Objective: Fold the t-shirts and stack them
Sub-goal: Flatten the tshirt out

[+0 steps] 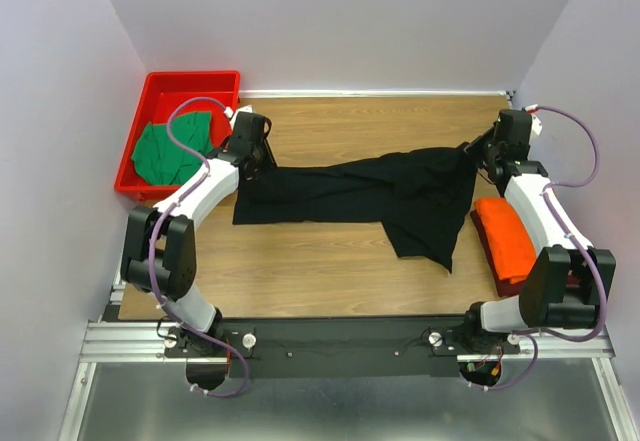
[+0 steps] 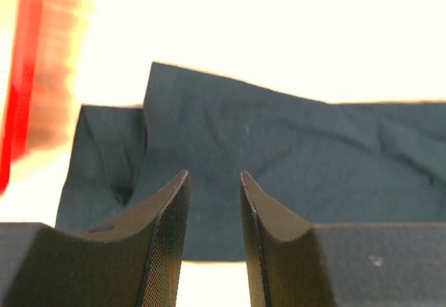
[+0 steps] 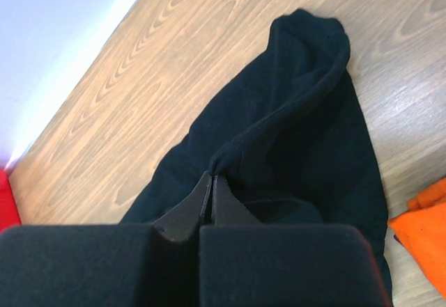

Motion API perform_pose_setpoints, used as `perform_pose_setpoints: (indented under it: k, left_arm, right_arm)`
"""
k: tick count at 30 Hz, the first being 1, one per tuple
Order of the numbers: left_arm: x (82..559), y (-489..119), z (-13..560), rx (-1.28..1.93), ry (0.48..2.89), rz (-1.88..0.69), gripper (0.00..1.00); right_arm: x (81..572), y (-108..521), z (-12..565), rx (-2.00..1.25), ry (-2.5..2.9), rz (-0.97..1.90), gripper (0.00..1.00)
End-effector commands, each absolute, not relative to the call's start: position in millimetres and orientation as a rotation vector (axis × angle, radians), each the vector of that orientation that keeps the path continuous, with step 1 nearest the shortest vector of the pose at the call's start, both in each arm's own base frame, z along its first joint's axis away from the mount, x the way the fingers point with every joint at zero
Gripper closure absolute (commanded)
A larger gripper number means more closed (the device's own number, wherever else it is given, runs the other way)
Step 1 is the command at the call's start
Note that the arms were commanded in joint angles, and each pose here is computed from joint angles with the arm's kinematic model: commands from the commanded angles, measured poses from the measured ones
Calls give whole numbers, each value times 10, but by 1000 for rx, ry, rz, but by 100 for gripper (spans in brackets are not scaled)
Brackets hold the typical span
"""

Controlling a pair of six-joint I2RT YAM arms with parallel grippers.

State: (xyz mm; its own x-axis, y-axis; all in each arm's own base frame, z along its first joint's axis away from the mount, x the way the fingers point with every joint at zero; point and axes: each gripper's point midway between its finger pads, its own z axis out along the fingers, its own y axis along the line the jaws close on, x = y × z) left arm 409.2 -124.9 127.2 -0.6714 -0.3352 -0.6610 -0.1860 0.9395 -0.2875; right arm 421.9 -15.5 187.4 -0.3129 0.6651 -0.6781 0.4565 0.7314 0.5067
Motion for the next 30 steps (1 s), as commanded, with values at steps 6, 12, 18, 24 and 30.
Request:
perform_pose_setpoints:
  k: [6, 12, 18, 24, 30]
  left_arm:
    - [4220, -1002, 964, -498, 2376, -72, 54]
    - [4191, -835, 803, -556, 2387, 18, 49]
    - [4169, -759, 672, -571, 2399, 69, 48]
    - [4243, -910, 553, -533, 2439, -10, 48]
    - [4337, -1031, 598, -501, 2428, -96, 58]
  right_arm:
    - [4173, 16, 1781, 822, 2022, 363, 100]
    - [4195, 96, 1696, 809, 2054, 408, 100]
    - [4200, 133, 1662, 801, 2067, 429, 100]
    - [4213, 151, 1643, 796, 2073, 440, 100]
    - [4232, 158, 1653, 792, 2070, 446, 100]
